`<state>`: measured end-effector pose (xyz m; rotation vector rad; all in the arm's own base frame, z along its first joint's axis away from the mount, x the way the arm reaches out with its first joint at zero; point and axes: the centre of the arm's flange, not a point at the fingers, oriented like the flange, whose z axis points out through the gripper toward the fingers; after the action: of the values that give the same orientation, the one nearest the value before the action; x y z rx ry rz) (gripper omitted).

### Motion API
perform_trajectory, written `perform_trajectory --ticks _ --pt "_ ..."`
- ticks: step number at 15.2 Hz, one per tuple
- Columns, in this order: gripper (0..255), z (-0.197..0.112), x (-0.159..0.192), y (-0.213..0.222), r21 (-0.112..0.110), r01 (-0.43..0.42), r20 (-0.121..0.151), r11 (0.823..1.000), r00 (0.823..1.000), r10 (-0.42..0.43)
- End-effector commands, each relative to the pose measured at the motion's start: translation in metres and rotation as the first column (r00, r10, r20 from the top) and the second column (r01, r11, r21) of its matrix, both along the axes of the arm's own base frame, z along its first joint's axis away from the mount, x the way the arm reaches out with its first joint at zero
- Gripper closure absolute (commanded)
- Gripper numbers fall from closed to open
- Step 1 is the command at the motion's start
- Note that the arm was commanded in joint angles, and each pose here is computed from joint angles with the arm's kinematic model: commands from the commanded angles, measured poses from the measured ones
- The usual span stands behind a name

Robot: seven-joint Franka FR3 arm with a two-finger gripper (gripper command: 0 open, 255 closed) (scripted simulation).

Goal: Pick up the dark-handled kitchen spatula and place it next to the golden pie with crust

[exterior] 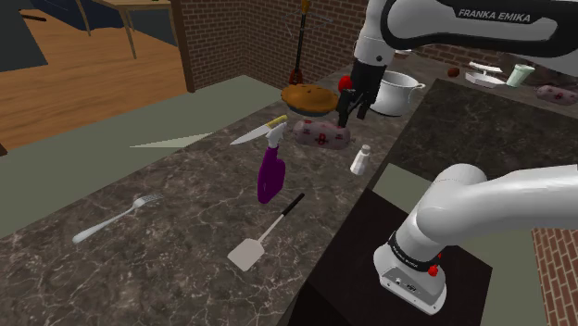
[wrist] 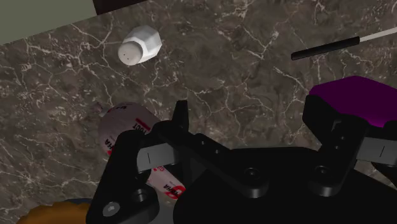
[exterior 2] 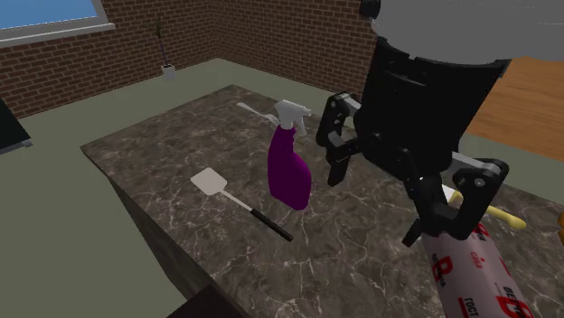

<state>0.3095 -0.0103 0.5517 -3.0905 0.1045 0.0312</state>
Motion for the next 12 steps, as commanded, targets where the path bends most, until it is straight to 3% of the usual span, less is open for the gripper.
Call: perform_trajectory --ticks 1,3,6,9,12 --pt "0 0.000 0.000 0.000 0.000 0.000 0.000 1.000 1.000 0.000" --pt "0 -0.012 -0.015 0.020 -0.008 0.105 0.003 0.994 0.994 -0.105" --pt "0 -0.031 -0.033 0.052 -0.019 0.260 0.009 0.966 0.966 -0.260" --pt "0 -0.049 -0.046 0.087 -0.028 0.408 0.017 0.913 0.913 -0.408" --pt "0 -0.069 -0.053 0.123 -0.037 0.546 0.026 0.837 0.838 -0.546"
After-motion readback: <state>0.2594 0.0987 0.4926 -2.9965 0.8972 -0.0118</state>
